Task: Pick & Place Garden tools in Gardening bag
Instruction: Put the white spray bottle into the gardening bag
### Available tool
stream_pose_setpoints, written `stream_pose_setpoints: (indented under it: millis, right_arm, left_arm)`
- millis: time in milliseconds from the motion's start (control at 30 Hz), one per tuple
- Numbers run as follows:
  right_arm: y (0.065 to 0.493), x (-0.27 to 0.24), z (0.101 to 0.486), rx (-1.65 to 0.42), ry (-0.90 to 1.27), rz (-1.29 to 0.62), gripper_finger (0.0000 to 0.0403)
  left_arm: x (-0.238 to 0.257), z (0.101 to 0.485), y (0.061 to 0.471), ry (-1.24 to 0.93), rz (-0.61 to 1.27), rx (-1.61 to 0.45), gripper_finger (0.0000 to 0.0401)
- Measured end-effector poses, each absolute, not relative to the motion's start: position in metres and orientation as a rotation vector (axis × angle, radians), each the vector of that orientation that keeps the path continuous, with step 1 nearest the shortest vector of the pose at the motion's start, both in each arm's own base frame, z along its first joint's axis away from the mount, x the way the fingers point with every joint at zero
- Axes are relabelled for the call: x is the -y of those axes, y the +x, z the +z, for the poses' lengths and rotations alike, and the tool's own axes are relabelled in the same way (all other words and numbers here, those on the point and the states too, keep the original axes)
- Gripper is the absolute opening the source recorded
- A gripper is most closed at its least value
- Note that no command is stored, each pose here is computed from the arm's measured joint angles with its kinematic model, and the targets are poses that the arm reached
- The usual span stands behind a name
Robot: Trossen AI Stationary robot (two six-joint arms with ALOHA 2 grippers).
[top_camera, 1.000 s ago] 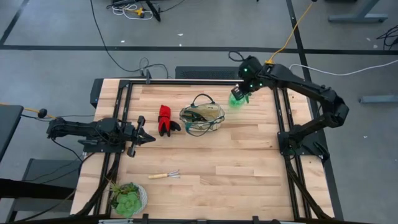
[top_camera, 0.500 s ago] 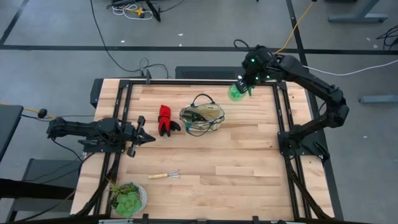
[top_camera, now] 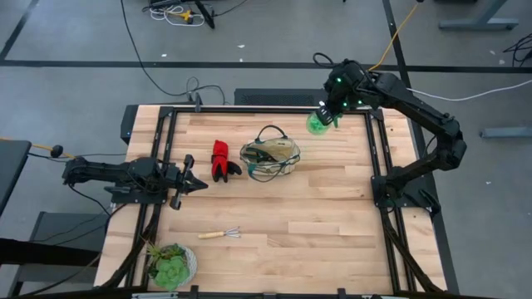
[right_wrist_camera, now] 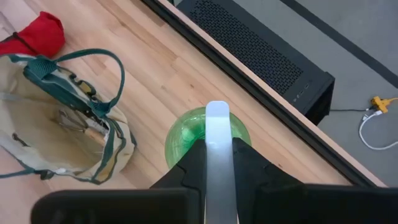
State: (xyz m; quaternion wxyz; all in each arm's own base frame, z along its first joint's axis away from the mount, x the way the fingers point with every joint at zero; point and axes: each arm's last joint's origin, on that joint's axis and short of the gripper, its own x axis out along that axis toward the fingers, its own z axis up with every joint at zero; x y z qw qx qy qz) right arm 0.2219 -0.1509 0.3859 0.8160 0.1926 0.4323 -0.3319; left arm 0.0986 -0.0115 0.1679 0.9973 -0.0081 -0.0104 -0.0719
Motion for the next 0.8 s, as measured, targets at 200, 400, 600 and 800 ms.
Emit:
stream_pose_setpoints:
  millis: [200,400,600,800]
  right_arm:
    - [0.223,0.149,0.386,-0.938,0.377,-0.602,0.0043]
    - [0.225,0.146,0.386,-0.951,0.322,-0.500,0.0043]
    - [0.230,0.139,0.386,-0.963,0.275,-0.450,0.0043]
    - [0.232,0.135,0.386,-0.965,0.271,-0.438,0.0043]
  left_arm:
    - [0.012,0.168,0.099,-0.016,-0.144,0.021,0.0021]
    - [0.012,0.168,0.099,-0.016,-0.144,0.021,0.0021]
    - [0.012,0.168,0.099,-0.016,-0.144,0.021,0.0021]
    - [0.012,0.168,0.099,-0.016,-0.144,0.021,0.0021]
